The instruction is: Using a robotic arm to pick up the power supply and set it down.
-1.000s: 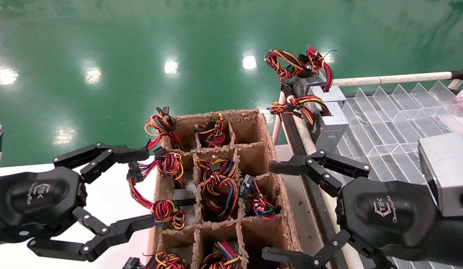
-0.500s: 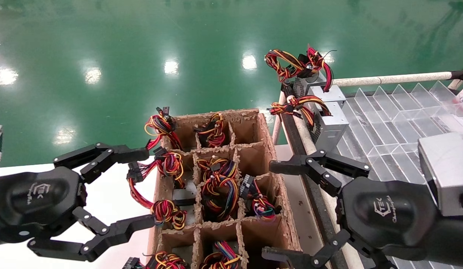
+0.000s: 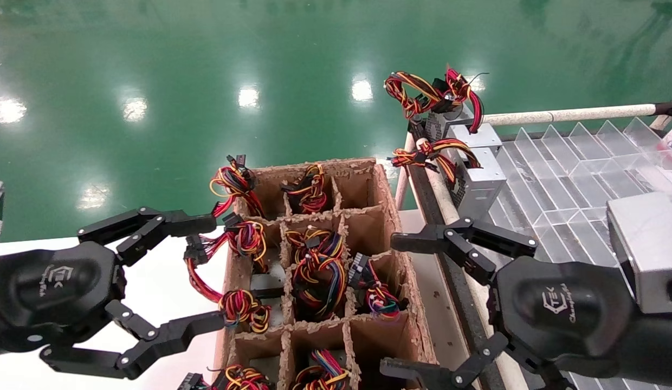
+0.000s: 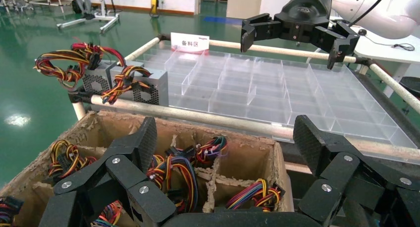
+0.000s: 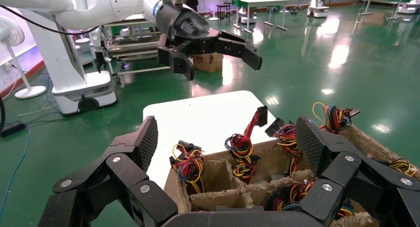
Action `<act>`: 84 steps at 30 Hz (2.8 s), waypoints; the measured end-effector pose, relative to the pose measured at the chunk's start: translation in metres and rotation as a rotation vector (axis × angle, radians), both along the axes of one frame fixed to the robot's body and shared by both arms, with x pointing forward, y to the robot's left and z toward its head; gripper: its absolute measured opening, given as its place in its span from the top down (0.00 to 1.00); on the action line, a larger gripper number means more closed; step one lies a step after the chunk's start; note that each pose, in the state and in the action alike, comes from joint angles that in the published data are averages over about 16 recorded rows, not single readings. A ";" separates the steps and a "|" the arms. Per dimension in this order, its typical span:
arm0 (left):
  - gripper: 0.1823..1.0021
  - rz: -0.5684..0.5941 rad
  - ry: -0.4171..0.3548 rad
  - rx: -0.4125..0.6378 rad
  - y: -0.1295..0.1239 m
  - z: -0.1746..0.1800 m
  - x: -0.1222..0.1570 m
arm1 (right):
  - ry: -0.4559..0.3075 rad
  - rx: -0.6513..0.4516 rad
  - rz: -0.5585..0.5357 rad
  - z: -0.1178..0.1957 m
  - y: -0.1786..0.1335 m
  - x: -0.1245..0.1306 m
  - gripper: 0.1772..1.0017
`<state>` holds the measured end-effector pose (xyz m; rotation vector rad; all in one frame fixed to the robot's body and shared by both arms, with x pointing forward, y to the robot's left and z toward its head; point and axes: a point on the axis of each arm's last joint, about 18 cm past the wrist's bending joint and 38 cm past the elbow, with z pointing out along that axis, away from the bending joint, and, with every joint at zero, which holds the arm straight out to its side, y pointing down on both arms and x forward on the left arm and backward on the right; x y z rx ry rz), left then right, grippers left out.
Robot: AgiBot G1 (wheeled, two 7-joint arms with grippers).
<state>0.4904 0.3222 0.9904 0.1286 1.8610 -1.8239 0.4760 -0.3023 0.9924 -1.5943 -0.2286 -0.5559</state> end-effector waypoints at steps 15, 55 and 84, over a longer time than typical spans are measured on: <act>0.00 0.000 0.000 0.000 0.000 0.000 0.000 | 0.000 0.000 0.000 0.000 0.000 0.000 0.00; 0.00 0.000 0.000 0.000 0.000 0.000 0.000 | 0.000 0.000 0.000 0.000 0.000 0.000 0.00; 0.00 0.000 0.000 0.000 0.000 0.000 0.000 | 0.000 0.000 0.000 0.000 0.000 0.000 0.00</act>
